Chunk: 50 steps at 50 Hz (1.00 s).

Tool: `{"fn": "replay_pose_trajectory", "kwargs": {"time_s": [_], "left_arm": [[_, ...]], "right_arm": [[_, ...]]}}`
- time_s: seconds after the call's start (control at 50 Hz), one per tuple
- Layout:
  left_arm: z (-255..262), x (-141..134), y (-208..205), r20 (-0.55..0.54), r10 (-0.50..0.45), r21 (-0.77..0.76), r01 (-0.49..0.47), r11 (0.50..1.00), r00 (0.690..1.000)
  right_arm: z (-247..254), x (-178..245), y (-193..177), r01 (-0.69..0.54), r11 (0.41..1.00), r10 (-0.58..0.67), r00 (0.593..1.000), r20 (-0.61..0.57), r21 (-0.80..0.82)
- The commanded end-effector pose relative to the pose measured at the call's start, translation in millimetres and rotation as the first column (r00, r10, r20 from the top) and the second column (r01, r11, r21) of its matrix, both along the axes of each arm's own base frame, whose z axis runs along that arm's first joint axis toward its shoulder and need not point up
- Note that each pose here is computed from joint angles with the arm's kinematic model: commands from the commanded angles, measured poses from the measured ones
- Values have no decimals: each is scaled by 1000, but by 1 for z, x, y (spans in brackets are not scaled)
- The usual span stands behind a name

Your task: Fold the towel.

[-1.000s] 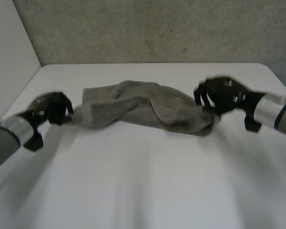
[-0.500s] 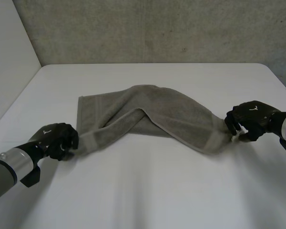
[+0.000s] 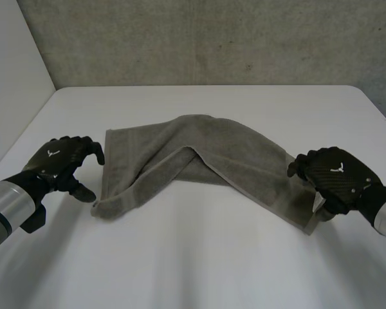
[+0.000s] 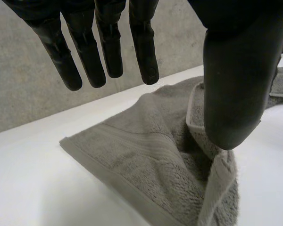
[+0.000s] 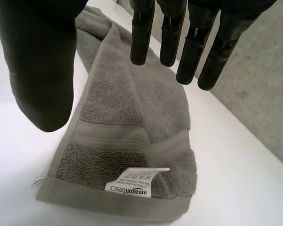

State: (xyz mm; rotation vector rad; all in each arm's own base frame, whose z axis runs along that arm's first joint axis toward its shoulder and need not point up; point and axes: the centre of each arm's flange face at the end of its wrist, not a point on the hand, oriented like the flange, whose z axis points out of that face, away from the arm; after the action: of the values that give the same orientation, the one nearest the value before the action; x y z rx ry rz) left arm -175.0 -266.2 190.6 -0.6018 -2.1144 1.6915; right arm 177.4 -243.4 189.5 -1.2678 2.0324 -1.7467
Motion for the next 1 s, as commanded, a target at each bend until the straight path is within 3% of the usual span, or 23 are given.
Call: {"fn": "replay_pose_trajectory", "kwargs": {"time_s": [0.02,0.14,0.4,1.0], "left_arm": [[-1,-9,3,-16,-13,12,13,1000,1000],[-10,-12,3,-17,44,51,-43,998,999],[-48,-25,9,67,149,122,-156,980,987],[-55,-27,15,71,142,133,-151,980,987]], "right_arm": [[-16,1,12,-15,998,13,999,-40,-59],[-42,-3,17,-30,999,26,990,-138,-30],[-74,-7,12,20,998,-9,985,-170,67],[-74,-5,-9,70,997,-69,988,-135,8]]}}
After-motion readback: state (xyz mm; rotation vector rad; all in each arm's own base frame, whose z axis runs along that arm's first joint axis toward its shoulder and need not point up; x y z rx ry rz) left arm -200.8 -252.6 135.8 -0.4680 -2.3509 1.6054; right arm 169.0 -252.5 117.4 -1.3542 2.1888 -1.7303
